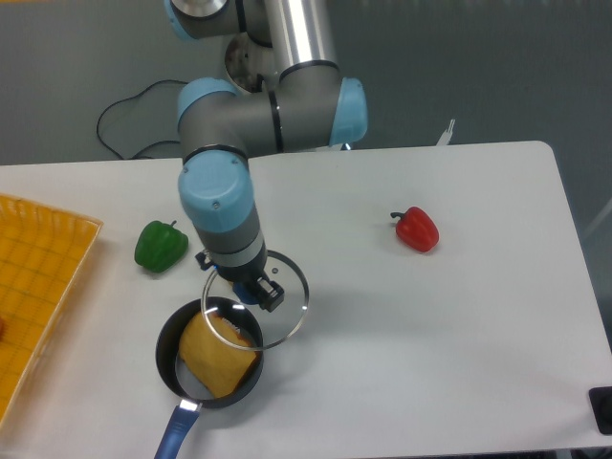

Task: Close the pot lid
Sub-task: 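Carry the glass lid by its black knob over the saucepan, then lower the glass lid onto the saucepan rim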

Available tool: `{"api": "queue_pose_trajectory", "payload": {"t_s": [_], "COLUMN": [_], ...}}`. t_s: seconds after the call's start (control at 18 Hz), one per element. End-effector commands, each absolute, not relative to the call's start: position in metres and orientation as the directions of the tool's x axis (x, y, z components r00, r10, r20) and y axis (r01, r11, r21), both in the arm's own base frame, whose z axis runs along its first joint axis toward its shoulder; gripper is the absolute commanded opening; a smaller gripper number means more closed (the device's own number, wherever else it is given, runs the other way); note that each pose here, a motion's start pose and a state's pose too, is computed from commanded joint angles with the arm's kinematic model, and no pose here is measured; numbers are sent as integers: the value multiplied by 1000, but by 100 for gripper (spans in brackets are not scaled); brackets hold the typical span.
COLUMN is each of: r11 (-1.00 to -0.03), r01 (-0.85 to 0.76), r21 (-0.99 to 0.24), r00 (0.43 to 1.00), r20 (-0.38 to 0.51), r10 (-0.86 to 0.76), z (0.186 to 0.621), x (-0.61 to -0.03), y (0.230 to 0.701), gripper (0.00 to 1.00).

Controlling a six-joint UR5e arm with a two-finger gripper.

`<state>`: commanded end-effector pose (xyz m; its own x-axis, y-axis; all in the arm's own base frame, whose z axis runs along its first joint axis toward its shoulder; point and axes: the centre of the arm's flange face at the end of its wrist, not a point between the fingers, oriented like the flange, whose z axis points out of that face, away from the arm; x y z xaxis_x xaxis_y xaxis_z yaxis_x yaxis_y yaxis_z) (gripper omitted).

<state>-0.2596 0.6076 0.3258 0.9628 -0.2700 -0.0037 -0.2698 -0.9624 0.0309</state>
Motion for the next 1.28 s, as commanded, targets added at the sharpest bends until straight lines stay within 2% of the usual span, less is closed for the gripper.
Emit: {"api": "queue_pose_trajectory", "payload": {"t_s": [0.33, 1.28], "r11": [-978, -988], "r01": [-207, -147], "r21": [-18, -38], "r00": [977, 988], "r20": [-50, -53], "r10": [-206, -145], "z": [325, 318], "x": [-247, -242], "y": [628, 656], "gripper": [44, 44]}}
